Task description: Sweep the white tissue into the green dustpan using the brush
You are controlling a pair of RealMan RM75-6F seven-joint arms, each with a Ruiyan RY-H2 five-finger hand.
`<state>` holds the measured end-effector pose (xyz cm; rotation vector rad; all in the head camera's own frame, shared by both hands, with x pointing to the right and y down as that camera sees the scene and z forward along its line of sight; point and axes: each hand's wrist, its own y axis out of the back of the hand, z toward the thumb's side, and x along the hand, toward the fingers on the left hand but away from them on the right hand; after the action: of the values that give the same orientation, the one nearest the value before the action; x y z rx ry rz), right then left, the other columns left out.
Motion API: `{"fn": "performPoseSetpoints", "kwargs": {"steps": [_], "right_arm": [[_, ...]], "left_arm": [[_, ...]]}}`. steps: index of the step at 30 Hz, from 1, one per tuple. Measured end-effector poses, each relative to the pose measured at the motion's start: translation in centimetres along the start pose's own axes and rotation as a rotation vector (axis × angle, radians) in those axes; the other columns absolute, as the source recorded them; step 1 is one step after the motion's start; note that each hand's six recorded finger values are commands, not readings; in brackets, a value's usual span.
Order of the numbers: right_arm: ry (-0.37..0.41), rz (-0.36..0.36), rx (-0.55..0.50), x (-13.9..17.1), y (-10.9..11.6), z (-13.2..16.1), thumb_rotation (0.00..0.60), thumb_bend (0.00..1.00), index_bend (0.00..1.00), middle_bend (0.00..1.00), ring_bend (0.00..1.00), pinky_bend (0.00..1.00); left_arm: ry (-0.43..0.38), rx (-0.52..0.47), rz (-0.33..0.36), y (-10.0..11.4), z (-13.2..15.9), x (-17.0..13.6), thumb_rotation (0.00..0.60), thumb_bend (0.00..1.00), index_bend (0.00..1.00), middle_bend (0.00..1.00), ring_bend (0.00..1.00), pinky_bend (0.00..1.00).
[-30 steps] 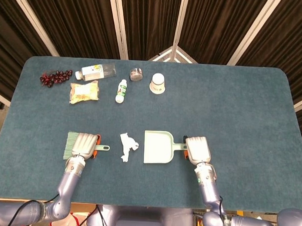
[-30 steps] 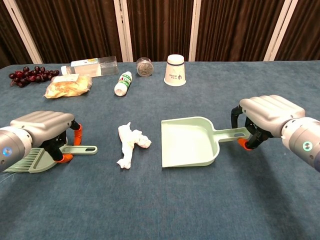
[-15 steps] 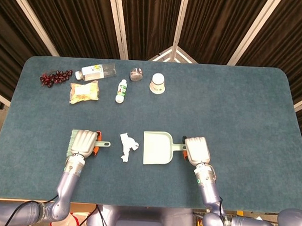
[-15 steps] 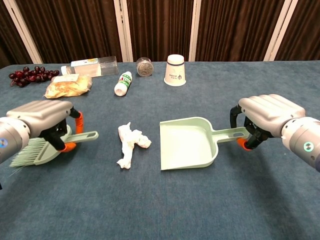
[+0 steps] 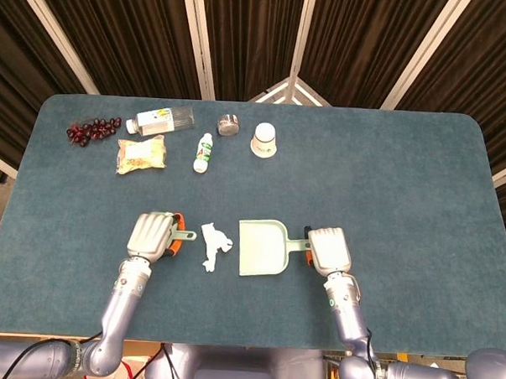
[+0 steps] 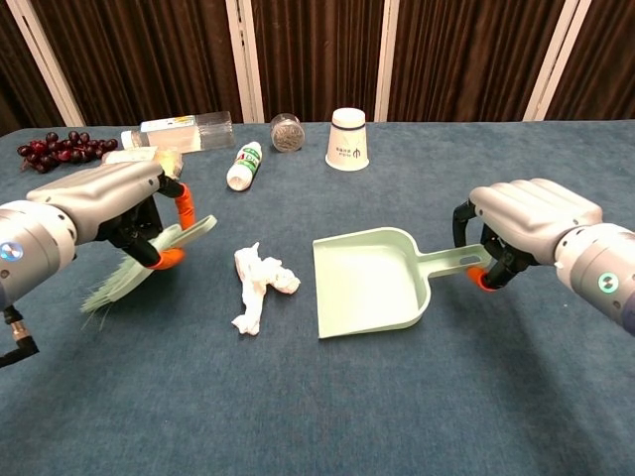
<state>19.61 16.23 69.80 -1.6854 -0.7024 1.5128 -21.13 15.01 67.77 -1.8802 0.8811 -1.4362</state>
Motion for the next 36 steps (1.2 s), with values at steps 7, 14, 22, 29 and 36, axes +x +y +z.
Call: {"fn": "performPoseSetpoints", "kwargs": {"steps": [7, 14, 22, 29, 36], "right_arm": [[0.005, -0.006, 0.012, 0.0, 0.5, 0.1, 0.600, 0.39, 0.52, 0.88, 0.87, 0.91], [0.010, -0.006, 0.014, 0.1, 0.7, 0.3, 0.600, 0.39, 0.52, 0.88, 0.87, 0.91], [0.012, -0.010, 0.013, 0.2, 0.9, 0.4, 0.600, 0.39, 0.52, 0.88, 0.87, 0.91], [0.012, -0.014, 0.009, 0.3, 1.1, 0.5, 0.600, 0.39, 0.52, 0.88, 0.87, 0.91], [0.014, -0.019, 0.003, 0.3, 1.3, 0.5, 0.600, 0.39, 0.52, 0.88, 0.87, 0.91]], "left_arm": [[-0.012, -0.076, -0.001, -0.1, 1.6, -0.2, 0.600, 0.62, 0.74, 1.00, 0.98, 0.97], [-0.027, -0.107, 0.023, 0.4, 2.8, -0.4, 0.600, 0.62, 0.75, 1.00, 0.98, 0.97], [-0.029, -0.101, 0.034, 0.8, 2.8, -0.5, 0.600, 0.65, 0.76, 1.00, 0.98, 0.98], [-0.028, -0.093, 0.041, 1.1, 2.8, -0.6, 0.600, 0.77, 0.77, 1.00, 0.99, 0.98], [-0.023, -0.057, 0.040, 1.3, 2.6, -0.5, 0.600, 0.94, 0.76, 1.00, 0.97, 0.98]]}}
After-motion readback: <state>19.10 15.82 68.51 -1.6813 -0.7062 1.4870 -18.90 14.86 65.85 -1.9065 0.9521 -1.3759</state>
